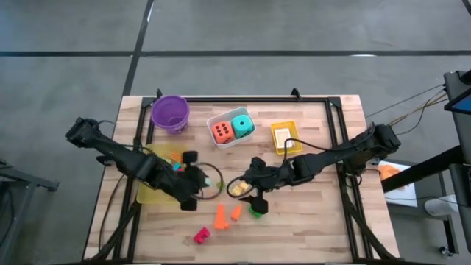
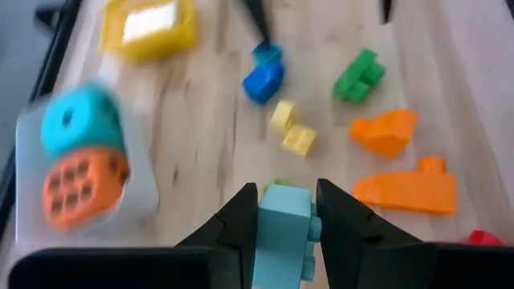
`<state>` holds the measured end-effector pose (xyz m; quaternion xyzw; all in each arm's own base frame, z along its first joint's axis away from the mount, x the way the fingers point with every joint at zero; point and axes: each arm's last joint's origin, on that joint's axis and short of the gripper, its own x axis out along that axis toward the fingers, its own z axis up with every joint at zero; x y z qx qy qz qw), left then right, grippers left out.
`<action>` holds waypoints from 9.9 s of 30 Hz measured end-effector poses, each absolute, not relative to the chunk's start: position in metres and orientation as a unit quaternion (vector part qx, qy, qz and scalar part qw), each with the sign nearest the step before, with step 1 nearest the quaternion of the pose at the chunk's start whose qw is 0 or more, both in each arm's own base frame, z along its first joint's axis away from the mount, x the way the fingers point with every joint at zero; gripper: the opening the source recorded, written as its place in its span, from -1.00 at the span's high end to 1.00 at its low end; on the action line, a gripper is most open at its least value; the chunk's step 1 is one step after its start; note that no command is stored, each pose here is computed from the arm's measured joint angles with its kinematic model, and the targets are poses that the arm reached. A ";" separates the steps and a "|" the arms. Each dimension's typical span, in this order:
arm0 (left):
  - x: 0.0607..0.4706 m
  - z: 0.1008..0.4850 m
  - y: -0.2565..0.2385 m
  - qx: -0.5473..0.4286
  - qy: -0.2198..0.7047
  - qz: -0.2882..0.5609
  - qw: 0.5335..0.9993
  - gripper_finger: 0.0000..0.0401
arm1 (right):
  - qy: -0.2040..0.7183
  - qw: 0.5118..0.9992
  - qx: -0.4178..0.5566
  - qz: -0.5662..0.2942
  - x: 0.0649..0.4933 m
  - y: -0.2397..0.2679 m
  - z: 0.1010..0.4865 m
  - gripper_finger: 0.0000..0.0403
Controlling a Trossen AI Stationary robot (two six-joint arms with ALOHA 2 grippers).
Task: Pick & Place Toys
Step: Put the light blue game piece into the light yellow bin
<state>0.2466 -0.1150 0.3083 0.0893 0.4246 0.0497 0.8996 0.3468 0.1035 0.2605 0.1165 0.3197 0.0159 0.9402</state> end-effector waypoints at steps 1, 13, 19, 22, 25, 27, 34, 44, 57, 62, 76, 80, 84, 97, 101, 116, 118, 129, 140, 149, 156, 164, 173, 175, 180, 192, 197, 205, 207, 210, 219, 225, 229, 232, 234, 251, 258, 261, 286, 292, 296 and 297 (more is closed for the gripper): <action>0.241 0.310 -0.112 0.072 0.431 0.064 0.897 0.55 | 0.323 0.939 0.114 0.016 0.346 0.103 0.259 -0.83; 0.203 0.302 -0.076 -0.065 0.533 0.298 0.789 0.55 | 0.361 0.928 0.085 -0.037 0.332 0.098 0.220 -0.83; 0.199 0.294 -0.069 -0.086 0.556 0.325 0.760 0.55 | 0.382 0.919 0.083 -0.049 0.324 0.095 0.204 -0.83; 0.196 0.278 -0.062 -0.085 0.581 0.342 0.733 0.55 | 0.388 0.915 0.092 -0.055 0.322 0.094 0.199 -0.83; 0.190 0.256 -0.054 -0.100 0.614 0.365 0.693 0.55 | 0.391 0.913 0.097 -0.059 0.321 0.094 0.198 -0.83; 0.186 0.241 -0.049 -0.111 0.635 0.371 0.669 0.55 | 0.391 0.913 0.098 -0.059 0.321 0.094 0.198 -0.83; 0.182 0.205 -0.041 -0.143 0.661 0.348 0.650 0.55 | 0.383 0.916 0.101 -0.057 0.324 0.095 0.203 -0.83; 0.181 0.172 -0.042 -0.203 0.663 0.297 0.656 0.55 | 0.392 0.912 0.108 -0.056 0.319 0.098 0.198 -0.83; 0.183 0.169 -0.042 -0.223 0.642 0.315 0.663 0.55 | 0.392 0.912 0.108 -0.056 0.319 0.098 0.198 -0.83; 0.187 0.161 -0.043 -0.215 0.649 0.329 0.651 0.55 | 0.392 0.912 0.108 -0.056 0.319 0.098 0.198 -0.83; 0.191 0.155 -0.044 -0.202 0.658 0.323 0.649 0.55 | 0.392 0.912 0.108 -0.056 0.319 0.098 0.198 -0.83; 0.191 0.154 -0.044 -0.204 0.657 0.322 0.650 0.40 | 0.396 0.910 0.106 -0.057 0.319 0.098 0.197 -0.83; 0.192 0.154 -0.044 -0.205 0.658 0.321 0.650 0.18 | 0.402 0.908 0.104 -0.059 0.318 0.098 0.196 -0.83; 0.191 0.154 -0.045 -0.234 0.669 0.313 0.632 -0.26 | 0.403 0.908 0.104 -0.059 0.318 0.098 0.196 -0.83; 0.192 0.155 -0.045 -0.238 0.669 0.316 0.630 -0.42 | 0.403 0.908 0.104 -0.059 0.318 0.098 0.196 -0.83; 0.228 0.206 -0.048 -0.266 0.643 0.234 0.679 -0.30 | 0.475 0.846 0.133 -0.205 0.296 0.087 0.182 -0.83; 0.234 0.213 -0.049 -0.258 0.628 0.226 0.698 -0.23 | 0.481 0.840 0.131 -0.214 0.293 0.087 0.181 -0.83; 0.243 0.233 -0.053 -0.247 0.607 0.202 0.728 -0.08 | 0.507 0.812 0.151 -0.246 0.274 0.083 0.155 -0.83; 0.246 0.239 -0.053 -0.254 0.594 0.195 0.738 -0.08 | 0.479 0.835 0.162 -0.214 0.273 0.083 0.141 -0.83; 0.249 0.247 -0.052 -0.250 0.577 0.196 0.752 -0.08 | 0.456 0.838 0.162 -0.252 0.272 0.080 0.140 -0.83; 0.248 0.250 -0.052 -0.250 0.572 0.191 0.757 -0.08 | 0.458 0.833 0.164 -0.263 0.273 0.080 0.134 -0.83; 0.246 0.253 -0.052 -0.251 0.568 0.188 0.761 -0.08 | 0.473 0.823 0.146 -0.280 0.286 0.086 0.118 -0.83; 0.246 0.254 -0.051 -0.262 0.565 0.195 0.758 -0.08 | 0.487 0.808 0.151 -0.294 0.289 0.093 0.120 -0.37; 0.246 0.253 -0.051 -0.262 0.565 0.195 0.758 -0.08 | 0.489 0.808 0.149 -0.293 0.288 0.095 0.120 -0.16; 0.246 0.253 -0.051 -0.262 0.565 0.195 0.758 -0.08 | 0.495 0.811 0.134 -0.282 0.287 0.098 0.120 0.27; 0.250 0.255 -0.052 -0.205 0.545 0.174 0.794 -0.08 | 0.507 0.822 0.107 -0.238 0.285 0.102 0.134 0.35; 0.258 0.260 -0.065 -0.085 0.491 0.127 0.858 -0.08 | 0.475 0.853 0.122 -0.178 0.289 0.116 0.169 0.35; 0.267 0.278 -0.115 0.166 0.337 0.039 0.926 -0.08 | 0.404 0.904 0.123 -0.071 0.297 0.138 0.233 0.35; 0.265 0.283 -0.128 0.231 0.302 0.025 0.924 -0.08 | 0.387 0.914 0.113 -0.051 0.300 0.143 0.247 0.35; 0.263 0.291 -0.145 0.300 0.248 0.013 0.921 -0.08 | 0.360 0.927 0.099 -0.024 0.306 0.151 0.269 0.35; 0.274 0.291 -0.169 0.440 0.175 -0.029 0.880 -0.08 | 0.293 0.953 0.069 0.029 0.322 0.162 0.309 0.35; 0.284 0.274 -0.176 0.496 0.183 -0.049 0.848 -0.08 | 0.293 0.954 0.061 0.032 0.326 0.162 0.311 0.35; 0.291 0.268 -0.182 0.515 0.168 -0.061 0.838 -0.08 | 0.297 0.952 0.067 0.033 0.332 0.156 0.308 0.35; 0.296 0.266 -0.183 0.530 0.159 -0.059 0.831 -0.08 | 0.297 0.951 0.077 0.045 0.336 0.154 0.306 0.35; 0.298 0.265 -0.183 0.534 0.156 -0.057 0.829 -0.08 | 0.294 0.951 0.079 0.045 0.337 0.152 0.305 0.35; 0.306 0.267 -0.182 0.542 0.124 -0.064 0.829 -0.08 | 0.275 0.952 0.097 0.090 0.350 0.148 0.301 0.35; 0.306 0.267 -0.181 0.542 0.124 -0.068 0.828 0.04 | 0.270 0.950 0.101 0.119 0.351 0.151 0.303 0.35; 0.306 0.267 -0.181 0.547 0.123 -0.072 0.825 0.23 | 0.268 0.951 0.101 0.119 0.351 0.151 0.303 0.35; 0.306 0.268 -0.181 0.489 0.120 -0.082 0.860 0.58 | 0.261 0.956 0.102 0.083 0.352 0.146 0.302 -0.38; 0.306 0.266 -0.179 0.444 0.138 -0.062 0.883 0.58 | 0.257 0.960 0.090 0.060 0.353 0.144 0.301 -0.40; 0.304 0.265 -0.178 0.397 0.155 -0.050 0.903 0.58 | 0.265 0.959 0.086 0.054 0.352 0.143 0.299 -0.40; 0.303 0.265 -0.177 0.384 0.160 -0.046 0.908 0.58 | 0.269 0.958 0.085 0.052 0.351 0.143 0.298 -0.40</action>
